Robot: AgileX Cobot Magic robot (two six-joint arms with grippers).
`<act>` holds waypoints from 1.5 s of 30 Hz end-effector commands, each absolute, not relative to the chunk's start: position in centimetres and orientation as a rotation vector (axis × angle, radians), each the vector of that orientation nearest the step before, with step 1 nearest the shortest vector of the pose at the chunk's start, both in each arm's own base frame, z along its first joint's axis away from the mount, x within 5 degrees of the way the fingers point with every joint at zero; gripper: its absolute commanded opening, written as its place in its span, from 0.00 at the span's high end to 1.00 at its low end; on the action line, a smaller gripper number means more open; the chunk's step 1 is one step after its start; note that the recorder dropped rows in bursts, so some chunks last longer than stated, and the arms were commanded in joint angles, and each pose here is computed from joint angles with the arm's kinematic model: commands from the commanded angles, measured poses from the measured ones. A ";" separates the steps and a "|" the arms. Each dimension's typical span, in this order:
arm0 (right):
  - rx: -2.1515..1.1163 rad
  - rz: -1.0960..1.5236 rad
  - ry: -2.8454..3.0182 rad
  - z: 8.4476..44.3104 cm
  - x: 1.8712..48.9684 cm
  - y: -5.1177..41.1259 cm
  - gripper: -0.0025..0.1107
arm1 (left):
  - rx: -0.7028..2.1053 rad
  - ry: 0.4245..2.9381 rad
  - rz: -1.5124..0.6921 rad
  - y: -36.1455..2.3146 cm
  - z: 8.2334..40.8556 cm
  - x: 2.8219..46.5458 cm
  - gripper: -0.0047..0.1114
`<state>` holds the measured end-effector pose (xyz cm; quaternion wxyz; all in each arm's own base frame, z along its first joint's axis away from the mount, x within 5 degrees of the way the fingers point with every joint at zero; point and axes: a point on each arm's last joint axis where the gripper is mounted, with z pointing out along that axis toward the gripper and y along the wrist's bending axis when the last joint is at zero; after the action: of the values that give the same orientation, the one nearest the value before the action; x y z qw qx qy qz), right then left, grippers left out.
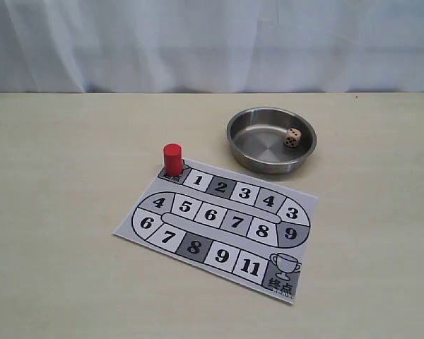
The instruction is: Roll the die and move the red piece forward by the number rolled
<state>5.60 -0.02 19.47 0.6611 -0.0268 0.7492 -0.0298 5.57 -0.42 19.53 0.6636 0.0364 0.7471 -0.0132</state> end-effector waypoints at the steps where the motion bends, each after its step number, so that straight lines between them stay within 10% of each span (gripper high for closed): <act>1: -0.052 -0.065 1.693 19.4 5.6 0.0 0.94 | 0.078 1.678 -0.035 -0.4 19.5 5.6 0.96; 26: 0.094 0.080 1.522 21.2 5.6 0.0 0.94 | 0.078 1.678 -0.035 -0.4 19.5 5.6 0.96; 45: 0.000 0.094 1.746 34.1 6.3 0.6 0.94 | 0.078 1.678 -0.035 -0.4 19.5 5.6 0.96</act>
<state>5.28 0.67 32.89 0.6626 0.0038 0.7475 0.0472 5.57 -0.42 19.53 0.6636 0.0364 0.7471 -0.0132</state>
